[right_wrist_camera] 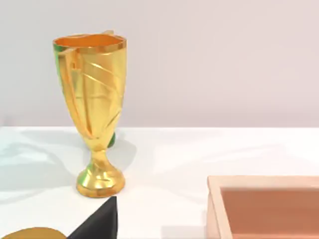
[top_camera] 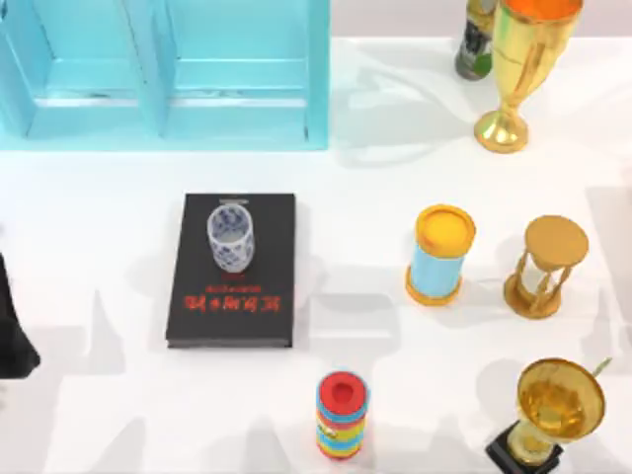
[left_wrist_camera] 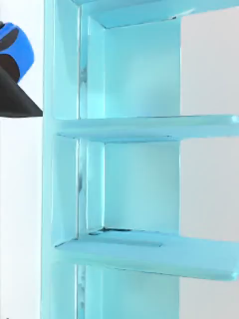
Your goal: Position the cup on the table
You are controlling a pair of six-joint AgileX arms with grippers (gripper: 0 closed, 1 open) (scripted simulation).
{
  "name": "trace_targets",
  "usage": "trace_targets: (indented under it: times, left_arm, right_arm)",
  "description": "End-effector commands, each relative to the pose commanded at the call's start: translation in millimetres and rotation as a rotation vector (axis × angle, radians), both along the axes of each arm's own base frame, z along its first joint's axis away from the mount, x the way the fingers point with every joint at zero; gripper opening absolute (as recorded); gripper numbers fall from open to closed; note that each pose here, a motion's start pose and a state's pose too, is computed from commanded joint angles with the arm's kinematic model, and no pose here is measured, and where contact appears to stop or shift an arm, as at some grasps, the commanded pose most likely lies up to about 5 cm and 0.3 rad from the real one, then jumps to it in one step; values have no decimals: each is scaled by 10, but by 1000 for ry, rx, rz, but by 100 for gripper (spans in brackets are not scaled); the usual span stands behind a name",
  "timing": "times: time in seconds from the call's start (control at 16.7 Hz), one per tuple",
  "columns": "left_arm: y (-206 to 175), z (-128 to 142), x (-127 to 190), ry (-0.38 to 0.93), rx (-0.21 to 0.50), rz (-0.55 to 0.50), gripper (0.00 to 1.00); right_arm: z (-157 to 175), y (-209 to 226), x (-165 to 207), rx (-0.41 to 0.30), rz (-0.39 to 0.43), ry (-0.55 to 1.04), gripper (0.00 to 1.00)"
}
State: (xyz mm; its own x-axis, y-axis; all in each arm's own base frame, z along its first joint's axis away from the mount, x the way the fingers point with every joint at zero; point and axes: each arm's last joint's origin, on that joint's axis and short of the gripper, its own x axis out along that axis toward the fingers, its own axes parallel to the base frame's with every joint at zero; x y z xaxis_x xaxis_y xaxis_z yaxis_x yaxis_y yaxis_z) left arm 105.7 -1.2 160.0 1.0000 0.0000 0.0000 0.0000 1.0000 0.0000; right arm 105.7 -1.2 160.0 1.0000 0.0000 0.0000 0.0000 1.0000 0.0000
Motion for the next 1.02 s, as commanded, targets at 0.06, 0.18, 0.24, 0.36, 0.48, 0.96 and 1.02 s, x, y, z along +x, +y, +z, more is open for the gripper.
trace_targets:
  times: [0.06,0.18,0.24,0.36,0.48,0.96,1.02]
  left_arm:
    - [0,0,0,0,0,0,100]
    - [1,16,0,10,-6,3,100]
    - [4,48,1,29,-17,10,100]
    - [10,167,11,91,-51,30,100]
    - [15,360,49,180,-94,57,100]
    - [-135,1469,947,687,-223,142,100]
    - [-202,1562,1150,760,-225,142,100]
  right_arm:
    - [0,0,0,0,0,0,100]
    - [0,0,0,0,0,0,100]
    - [0,0,0,0,0,0,100]
    - [0,0,0,0,0,0,100]
    - [0,0,0,0,0,0,100]
    - [0,0,0,0,0,0,100]
    - [0,0,0,0,0,0,100]
